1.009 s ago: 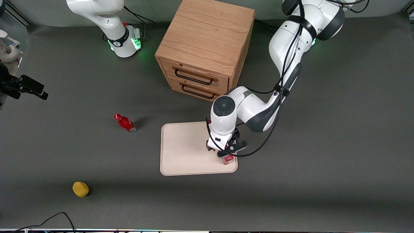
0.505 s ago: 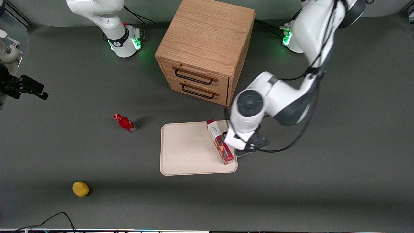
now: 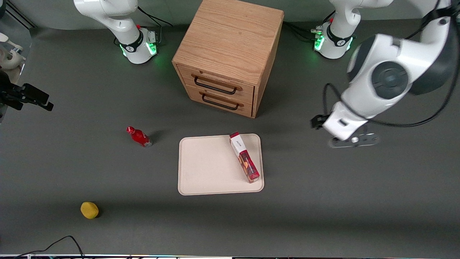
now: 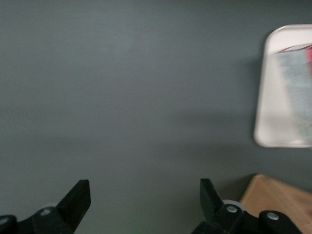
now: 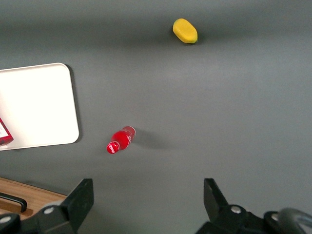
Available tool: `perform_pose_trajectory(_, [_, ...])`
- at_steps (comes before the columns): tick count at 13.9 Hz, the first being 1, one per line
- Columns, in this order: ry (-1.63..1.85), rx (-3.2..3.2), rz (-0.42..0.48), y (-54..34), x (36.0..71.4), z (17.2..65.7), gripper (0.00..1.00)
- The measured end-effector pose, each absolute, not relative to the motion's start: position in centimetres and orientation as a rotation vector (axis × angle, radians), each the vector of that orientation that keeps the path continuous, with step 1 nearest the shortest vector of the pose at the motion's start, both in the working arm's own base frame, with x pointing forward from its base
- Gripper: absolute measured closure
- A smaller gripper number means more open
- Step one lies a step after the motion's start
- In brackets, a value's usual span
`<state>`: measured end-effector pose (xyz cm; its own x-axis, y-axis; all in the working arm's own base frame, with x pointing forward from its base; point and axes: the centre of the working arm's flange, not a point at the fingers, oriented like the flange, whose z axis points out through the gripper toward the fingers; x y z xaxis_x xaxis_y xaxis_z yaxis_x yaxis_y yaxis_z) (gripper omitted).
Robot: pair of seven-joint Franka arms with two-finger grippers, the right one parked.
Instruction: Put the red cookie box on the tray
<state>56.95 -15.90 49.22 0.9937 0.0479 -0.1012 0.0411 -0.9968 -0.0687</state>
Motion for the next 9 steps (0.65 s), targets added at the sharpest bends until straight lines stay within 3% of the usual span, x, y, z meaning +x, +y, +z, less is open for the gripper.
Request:
perform_pose_trajectory(4, [0.054,-3.082,0.142,-5.2,53.6,51.5,0.00])
perform_pose_trajectory(9, [0.098,-3.107,0.102,2.5,52.8,52.3,0.00])
